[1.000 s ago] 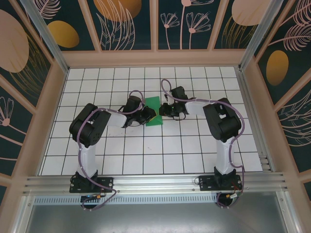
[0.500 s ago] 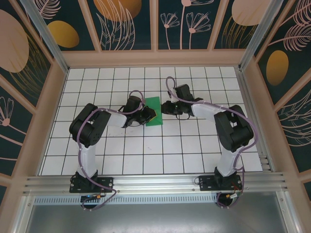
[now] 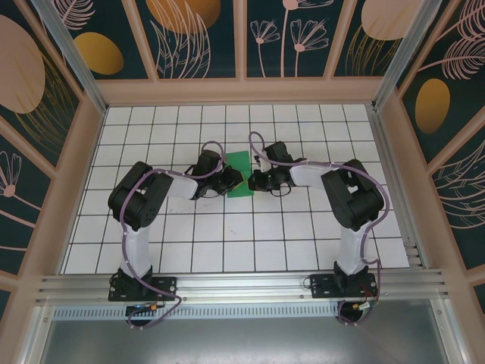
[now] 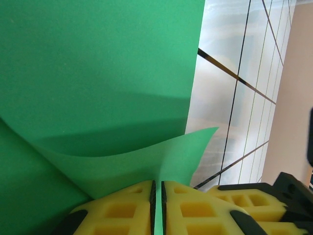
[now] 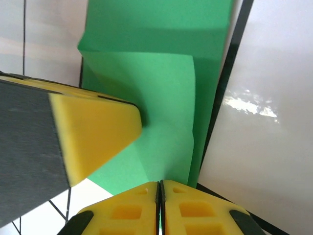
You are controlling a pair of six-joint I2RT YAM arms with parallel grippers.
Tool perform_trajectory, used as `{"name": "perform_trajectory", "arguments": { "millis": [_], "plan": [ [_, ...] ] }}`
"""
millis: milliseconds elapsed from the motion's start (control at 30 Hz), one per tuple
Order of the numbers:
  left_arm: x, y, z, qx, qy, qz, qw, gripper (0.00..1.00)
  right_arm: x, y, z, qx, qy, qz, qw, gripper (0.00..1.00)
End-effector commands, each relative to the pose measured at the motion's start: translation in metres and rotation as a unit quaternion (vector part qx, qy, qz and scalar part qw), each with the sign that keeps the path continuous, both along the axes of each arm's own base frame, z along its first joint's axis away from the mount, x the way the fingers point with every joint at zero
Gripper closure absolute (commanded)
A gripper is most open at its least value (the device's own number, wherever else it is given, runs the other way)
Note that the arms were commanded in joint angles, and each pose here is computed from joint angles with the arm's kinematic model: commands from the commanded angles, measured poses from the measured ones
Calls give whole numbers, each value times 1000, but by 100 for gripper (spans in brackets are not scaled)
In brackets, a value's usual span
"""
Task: Fold a paper plane with a square sheet of paper (pick it up from the middle)
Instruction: Fold the triangle a second time at the center of the table.
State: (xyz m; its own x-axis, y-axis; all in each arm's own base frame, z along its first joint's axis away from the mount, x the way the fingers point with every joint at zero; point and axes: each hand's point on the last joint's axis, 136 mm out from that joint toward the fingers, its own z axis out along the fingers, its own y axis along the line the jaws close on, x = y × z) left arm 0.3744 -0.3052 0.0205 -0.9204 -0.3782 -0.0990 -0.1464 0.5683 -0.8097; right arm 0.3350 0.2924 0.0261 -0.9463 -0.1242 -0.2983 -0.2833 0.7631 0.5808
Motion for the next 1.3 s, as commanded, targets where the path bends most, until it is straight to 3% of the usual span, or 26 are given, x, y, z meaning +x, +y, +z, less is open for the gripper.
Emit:
{"name": "perform_trajectory", "arguments": {
  "millis": [0, 400, 567, 700, 967, 1267],
  "plan": [
    [-8, 12, -26, 46, 30, 8, 998, 84, -3, 4, -3, 1, 8, 18, 1000, 89],
    [-9, 16, -31, 57, 36, 13, 998, 84, -6, -17, -16, -61, 8, 7, 998, 89],
    [-9, 16, -32, 60, 38, 13, 997, 84, -6, 3, 16, -28, -22, 33, 999, 88],
    [-8, 16, -32, 61, 38, 13, 997, 84, -13, 11, 12, -25, -16, 46, 998, 88],
    [-10, 17, -32, 62, 39, 12, 997, 84, -7, -9, -11, -54, 6, 9, 998, 89],
    [-9, 18, -33, 67, 37, 13, 997, 84, -6, -23, 5, -78, -17, -6, 997, 89]
  ]
}}
